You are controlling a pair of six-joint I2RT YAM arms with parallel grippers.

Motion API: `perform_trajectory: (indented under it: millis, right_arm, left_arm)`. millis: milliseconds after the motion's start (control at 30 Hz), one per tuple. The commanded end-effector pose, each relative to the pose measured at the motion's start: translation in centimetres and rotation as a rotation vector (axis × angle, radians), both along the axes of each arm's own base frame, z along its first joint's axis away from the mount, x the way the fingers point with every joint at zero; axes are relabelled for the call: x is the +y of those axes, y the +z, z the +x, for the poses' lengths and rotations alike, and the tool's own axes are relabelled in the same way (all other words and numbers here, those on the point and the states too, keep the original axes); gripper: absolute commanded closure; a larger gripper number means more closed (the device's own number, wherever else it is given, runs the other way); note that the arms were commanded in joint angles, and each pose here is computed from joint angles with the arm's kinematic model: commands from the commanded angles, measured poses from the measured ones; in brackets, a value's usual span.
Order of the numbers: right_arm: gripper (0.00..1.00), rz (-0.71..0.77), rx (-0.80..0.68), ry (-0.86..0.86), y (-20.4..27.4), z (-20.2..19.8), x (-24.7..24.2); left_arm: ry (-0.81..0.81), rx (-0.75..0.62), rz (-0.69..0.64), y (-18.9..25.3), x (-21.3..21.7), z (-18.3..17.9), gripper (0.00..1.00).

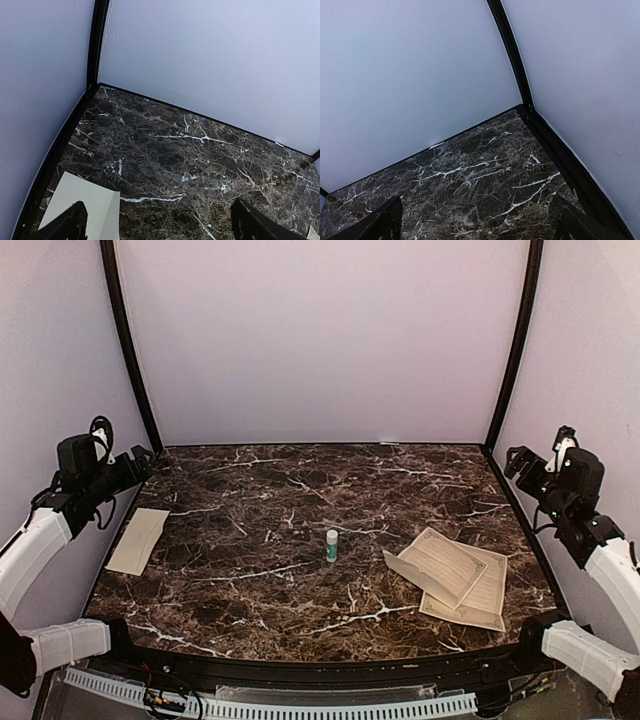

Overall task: Place the letter into the envelope and seal it
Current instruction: Pick up the letter from the center of the board.

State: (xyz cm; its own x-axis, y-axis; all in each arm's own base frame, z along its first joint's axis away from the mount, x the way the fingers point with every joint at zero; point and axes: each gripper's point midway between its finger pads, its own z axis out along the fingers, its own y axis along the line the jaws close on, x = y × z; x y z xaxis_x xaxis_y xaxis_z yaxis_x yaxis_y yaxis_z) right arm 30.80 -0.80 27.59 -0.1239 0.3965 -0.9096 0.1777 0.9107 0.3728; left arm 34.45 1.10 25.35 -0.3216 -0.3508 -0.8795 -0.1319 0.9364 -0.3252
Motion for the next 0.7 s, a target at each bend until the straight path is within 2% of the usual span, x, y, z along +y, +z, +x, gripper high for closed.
perform_trajectory:
  millis: [0, 167, 300, 333, 667]
  right_arm:
    - [0.01, 0.052, 0.079, 0.051, -0.4, -0.6, 1.0]
    - [0.01, 0.068, 0.125, 0.149, -1.0, -0.1, 2.7]
    - [0.01, 0.058, 0.189, 0.347, -2.0, 0.5, 6.2]
    - [0.01, 0.056, 0.223, 0.387, -2.6, 0.5, 7.1]
    - [0.03, 0.072, 0.439, 0.675, -6.3, -2.8, 14.2]
  left_arm:
    - [-0.038, 0.024, 0.026, -0.5, -0.4, -0.6, 0.01]
    - [-0.008, 0.038, 0.010, -1.4, 0.6, -0.3, 0.01]
    - [0.061, 0.030, -0.005, -1.6, 2.3, -1.1, 0.01]
    - [0.061, -0.010, -0.004, -0.8, 2.3, -1.3, 0.01]
    - [-0.046, -0.055, -0.014, -0.6, 0.5, -1.6, 0.01]
